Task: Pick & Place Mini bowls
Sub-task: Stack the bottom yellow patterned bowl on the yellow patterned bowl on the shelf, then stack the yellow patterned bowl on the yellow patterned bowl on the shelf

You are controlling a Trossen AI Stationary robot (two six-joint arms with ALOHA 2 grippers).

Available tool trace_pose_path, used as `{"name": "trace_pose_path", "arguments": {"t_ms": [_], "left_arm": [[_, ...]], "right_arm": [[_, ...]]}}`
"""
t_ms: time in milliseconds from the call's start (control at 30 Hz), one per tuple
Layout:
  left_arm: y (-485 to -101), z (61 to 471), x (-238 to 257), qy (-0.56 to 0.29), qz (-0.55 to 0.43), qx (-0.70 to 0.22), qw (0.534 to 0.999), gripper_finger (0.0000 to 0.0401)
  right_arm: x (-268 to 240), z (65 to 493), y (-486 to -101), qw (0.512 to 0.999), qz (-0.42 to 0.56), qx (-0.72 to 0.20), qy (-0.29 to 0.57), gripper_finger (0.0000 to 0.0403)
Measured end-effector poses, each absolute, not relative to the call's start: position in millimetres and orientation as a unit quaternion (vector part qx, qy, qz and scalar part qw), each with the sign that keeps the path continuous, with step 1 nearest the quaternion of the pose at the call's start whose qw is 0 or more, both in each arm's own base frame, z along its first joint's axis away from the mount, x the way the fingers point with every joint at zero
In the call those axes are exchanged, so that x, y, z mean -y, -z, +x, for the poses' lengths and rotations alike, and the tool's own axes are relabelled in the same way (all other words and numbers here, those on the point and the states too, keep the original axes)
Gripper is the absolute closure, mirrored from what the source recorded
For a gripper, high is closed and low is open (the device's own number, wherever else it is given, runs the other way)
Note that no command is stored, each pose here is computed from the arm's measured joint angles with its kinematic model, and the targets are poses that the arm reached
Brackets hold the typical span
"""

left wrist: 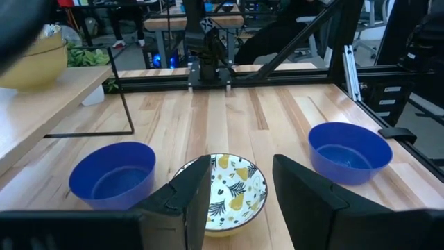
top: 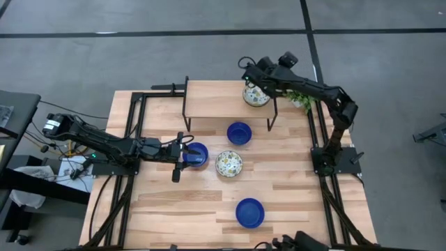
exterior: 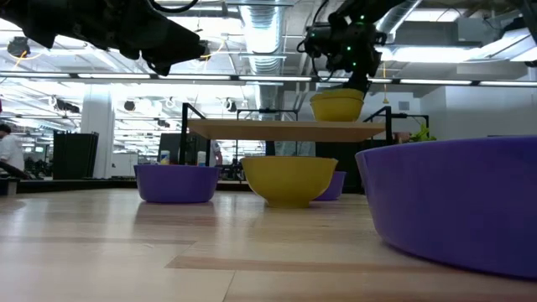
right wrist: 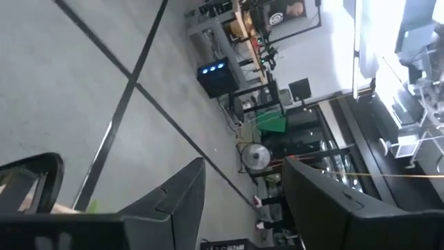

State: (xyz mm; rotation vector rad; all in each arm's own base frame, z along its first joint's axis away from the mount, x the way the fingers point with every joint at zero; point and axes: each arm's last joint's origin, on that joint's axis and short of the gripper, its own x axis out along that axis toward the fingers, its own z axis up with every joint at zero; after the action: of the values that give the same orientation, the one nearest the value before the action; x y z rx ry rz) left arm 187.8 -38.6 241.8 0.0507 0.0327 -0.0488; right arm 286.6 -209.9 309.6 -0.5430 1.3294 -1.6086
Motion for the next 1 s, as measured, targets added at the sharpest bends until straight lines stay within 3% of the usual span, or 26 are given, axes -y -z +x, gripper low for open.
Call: {"name": "trace_pose_path", "arguments": {"t_ms": [433, 633, 833, 1000], "left_arm": [[-242, 188, 39, 0.024, 0.025, -0.016, 0.999, 0.0247], [-242, 188, 39, 0.024, 0.027, -0.017, 0.999, 0.0247], [-241, 188, 39, 0.024, 0.027, -0.019, 0.999, 0.0247], [-237, 191, 40, 0.032, 0.028, -0.031, 0.999, 0.0247]], "right_arm": [[204, 285, -312, 0.471, -0.228, -0.547, 0.653, 0.0221], [190, 278, -335, 0.471, -0.239, -0.503, 0.684, 0.0221], [159, 253, -378, 0.544, -0.172, -0.405, 0.714, 0.0221], [128, 236, -403, 0.646, -0.107, -0.377, 0.655, 0.0223]]}}
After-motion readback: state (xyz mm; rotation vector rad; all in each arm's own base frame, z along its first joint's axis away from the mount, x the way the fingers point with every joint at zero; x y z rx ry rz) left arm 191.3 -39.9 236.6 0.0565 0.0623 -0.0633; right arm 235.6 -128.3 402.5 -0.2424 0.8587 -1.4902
